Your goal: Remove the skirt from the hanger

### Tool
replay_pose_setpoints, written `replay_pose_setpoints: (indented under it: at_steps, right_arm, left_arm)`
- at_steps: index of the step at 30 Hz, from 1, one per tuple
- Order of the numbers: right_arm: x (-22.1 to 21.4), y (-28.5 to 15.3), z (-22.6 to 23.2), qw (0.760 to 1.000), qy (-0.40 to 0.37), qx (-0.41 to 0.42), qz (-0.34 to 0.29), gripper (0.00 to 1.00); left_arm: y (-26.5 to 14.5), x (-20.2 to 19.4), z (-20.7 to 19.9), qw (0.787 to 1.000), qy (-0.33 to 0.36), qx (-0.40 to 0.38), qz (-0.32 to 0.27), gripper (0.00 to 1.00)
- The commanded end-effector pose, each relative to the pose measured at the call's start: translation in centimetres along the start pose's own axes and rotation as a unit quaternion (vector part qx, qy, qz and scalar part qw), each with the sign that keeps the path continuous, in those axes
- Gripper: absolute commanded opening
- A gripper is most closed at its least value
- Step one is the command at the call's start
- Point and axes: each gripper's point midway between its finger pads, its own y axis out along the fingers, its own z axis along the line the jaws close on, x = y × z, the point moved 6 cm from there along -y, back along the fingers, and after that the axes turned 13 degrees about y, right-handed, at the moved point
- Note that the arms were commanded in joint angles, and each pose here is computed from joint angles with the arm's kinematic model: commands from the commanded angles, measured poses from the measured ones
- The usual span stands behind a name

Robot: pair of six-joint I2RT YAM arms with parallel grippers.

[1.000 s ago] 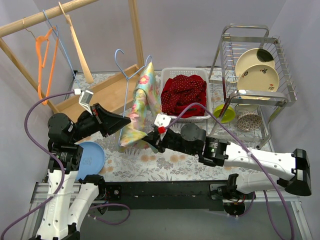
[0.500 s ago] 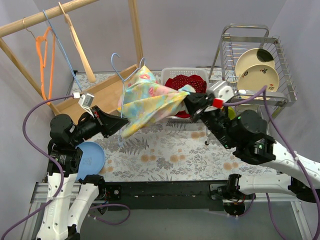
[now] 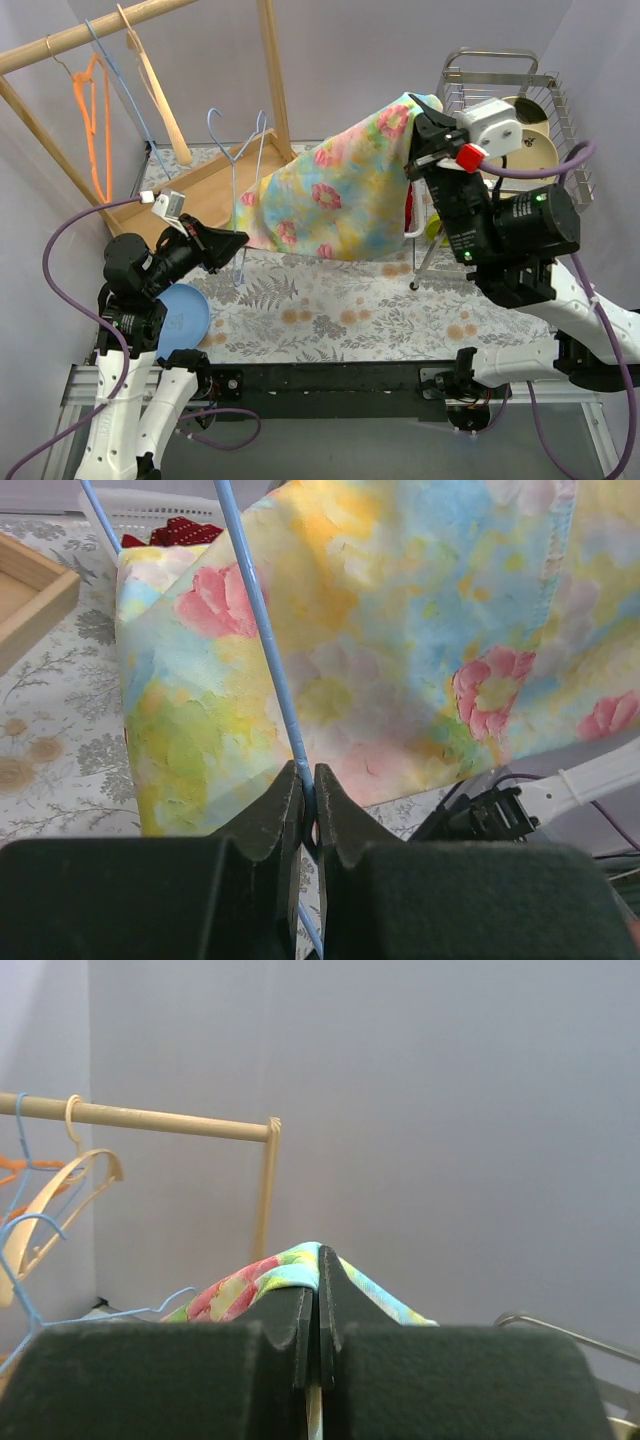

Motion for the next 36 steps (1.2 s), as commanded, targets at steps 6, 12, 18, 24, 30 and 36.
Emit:
replay_pose_setpoints:
  at_steps: [6,12,18,24,30,36]
  right_arm:
    - [5.4,2.5,-1.3,0.994,-0.037,-0.073,-0.078,0.01]
    - [8.3,3.4,-2.2,0.983,-0.084,-0.112,-0.122,0.01]
    - [8.2,5.3,-1.1,0.971,-0.149,-0.132,-0.135,0.01]
    - [2.4,9.1,-1.8,0.969,-0.198,-0.128,-0.077,0.01]
    - [-3.3,12.7,-3.5,0.97,-0.198,-0.134,-0.031,0.01]
    - [-8.3,15.6,-4.8,0.972,-0.203,-0.119,-0.001,0.01]
  left_arm:
    - [0.0,-0.4,1.8,0.997,0.033,0.064,-0.007,0.0]
    - [0.1,-1.1,3.1,0.994,0.032,0.102,-0.002,0.0]
    - [0.3,-1.3,3.7,0.993,0.028,0.117,0.001,0.0]
    - [0.5,-1.3,3.4,0.994,0.029,0.101,-0.01,0.0]
    - [0.6,-1.9,3.5,0.995,0.043,0.09,-0.025,0.0]
    - [0.8,-2.6,3.8,0.994,0.051,0.086,-0.038,0.0]
